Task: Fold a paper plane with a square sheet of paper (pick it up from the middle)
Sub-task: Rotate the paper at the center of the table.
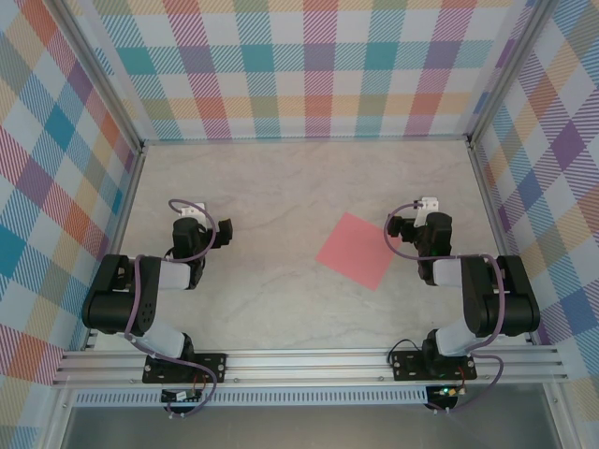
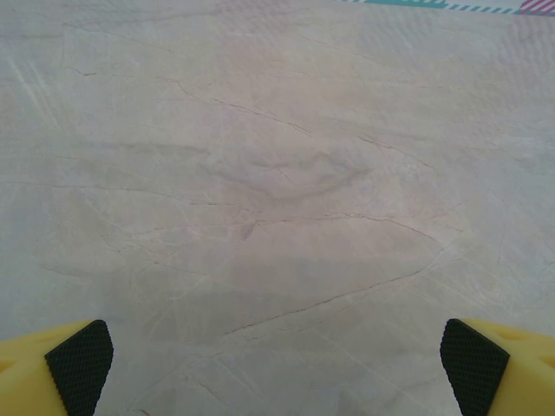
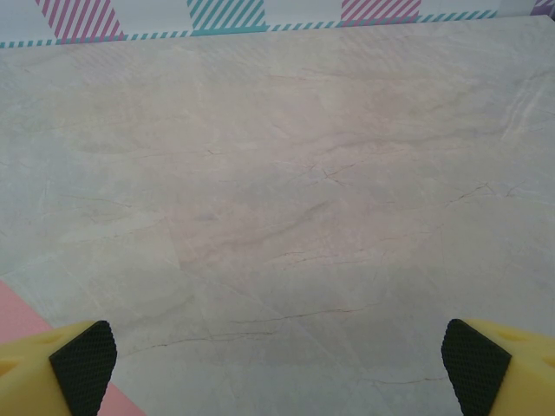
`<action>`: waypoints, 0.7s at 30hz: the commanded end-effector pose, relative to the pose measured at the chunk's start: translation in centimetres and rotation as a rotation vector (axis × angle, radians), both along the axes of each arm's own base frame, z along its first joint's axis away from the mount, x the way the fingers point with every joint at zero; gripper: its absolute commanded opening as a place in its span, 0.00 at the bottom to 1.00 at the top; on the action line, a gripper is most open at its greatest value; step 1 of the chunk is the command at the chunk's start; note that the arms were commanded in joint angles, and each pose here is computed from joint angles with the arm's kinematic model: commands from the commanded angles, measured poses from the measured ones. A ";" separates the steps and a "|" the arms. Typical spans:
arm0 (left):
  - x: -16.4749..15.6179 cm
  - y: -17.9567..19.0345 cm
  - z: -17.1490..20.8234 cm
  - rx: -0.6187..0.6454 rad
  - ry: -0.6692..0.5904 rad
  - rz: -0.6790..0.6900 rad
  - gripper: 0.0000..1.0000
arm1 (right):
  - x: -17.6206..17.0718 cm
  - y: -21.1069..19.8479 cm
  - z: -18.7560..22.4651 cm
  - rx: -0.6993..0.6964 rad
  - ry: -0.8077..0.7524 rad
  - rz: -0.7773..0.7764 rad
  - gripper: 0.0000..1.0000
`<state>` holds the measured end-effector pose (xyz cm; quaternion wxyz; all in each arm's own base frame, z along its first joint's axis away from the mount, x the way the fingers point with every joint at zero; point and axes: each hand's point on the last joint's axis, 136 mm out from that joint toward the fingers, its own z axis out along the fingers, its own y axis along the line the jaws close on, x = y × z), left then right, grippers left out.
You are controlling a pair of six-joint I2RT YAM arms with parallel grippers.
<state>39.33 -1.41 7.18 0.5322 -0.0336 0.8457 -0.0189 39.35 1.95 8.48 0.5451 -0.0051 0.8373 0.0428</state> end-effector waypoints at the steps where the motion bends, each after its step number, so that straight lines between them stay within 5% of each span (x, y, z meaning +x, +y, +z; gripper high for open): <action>1: 0.6 -0.2 0.7 0.002 -0.026 -0.020 1.00 | 0.3 0.2 0.7 0.008 -0.031 0.013 1.00; 9: -0.4 0.5 3.9 -0.010 -0.029 0.030 1.00 | -0.3 -3.3 3.9 0.028 0.079 -0.224 1.00; 14: -1.7 0.7 7.3 -0.134 -0.024 0.094 1.00 | -2.7 -2.5 4.8 0.302 0.274 -0.352 1.00; 21: -4.1 0.7 9.3 -0.364 0.157 0.243 1.00 | -3.9 5.7 3.1 0.555 0.578 -0.137 1.00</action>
